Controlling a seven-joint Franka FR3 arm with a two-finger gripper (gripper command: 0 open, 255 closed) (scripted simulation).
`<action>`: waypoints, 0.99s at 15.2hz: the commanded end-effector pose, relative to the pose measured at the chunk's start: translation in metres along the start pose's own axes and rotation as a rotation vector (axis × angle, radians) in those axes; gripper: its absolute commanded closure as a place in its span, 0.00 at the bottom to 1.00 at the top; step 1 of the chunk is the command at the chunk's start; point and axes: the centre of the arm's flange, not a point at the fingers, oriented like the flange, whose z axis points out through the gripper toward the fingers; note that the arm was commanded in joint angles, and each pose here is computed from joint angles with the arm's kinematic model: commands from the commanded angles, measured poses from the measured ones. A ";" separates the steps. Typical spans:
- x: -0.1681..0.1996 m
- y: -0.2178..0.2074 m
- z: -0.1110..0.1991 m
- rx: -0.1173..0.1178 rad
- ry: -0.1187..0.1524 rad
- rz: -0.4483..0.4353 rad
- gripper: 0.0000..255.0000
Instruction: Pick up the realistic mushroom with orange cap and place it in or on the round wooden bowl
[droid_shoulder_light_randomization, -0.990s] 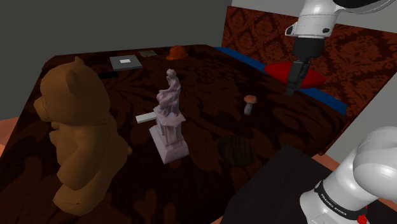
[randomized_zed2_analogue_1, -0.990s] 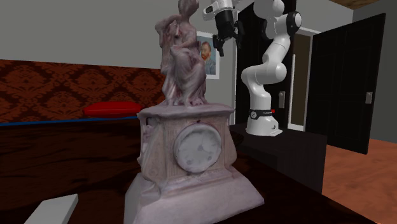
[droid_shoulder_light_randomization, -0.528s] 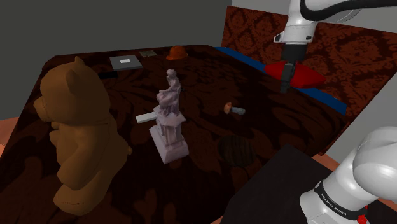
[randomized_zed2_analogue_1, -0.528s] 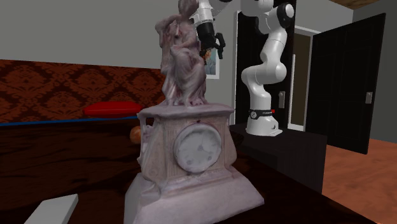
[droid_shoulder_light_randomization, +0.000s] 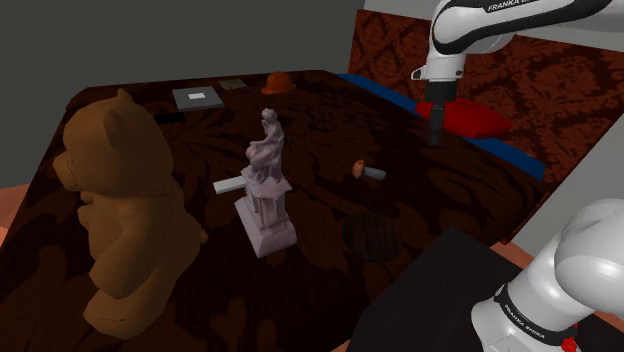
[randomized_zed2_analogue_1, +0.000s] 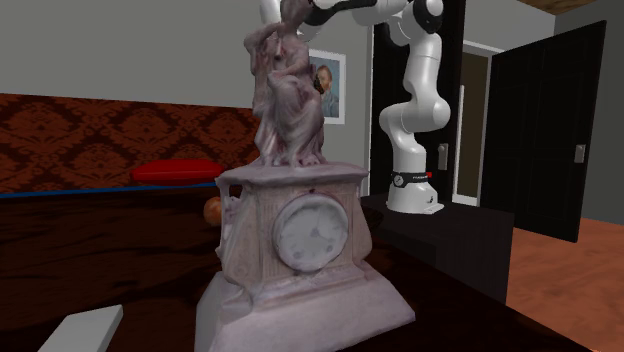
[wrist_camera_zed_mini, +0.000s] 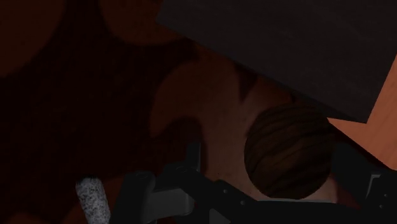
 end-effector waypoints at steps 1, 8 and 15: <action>0.014 0.024 0.005 0.001 -0.018 -0.041 0.00; 0.064 0.103 0.027 0.005 -0.076 -0.173 0.00; 0.124 0.175 0.053 0.010 -0.133 -0.306 0.00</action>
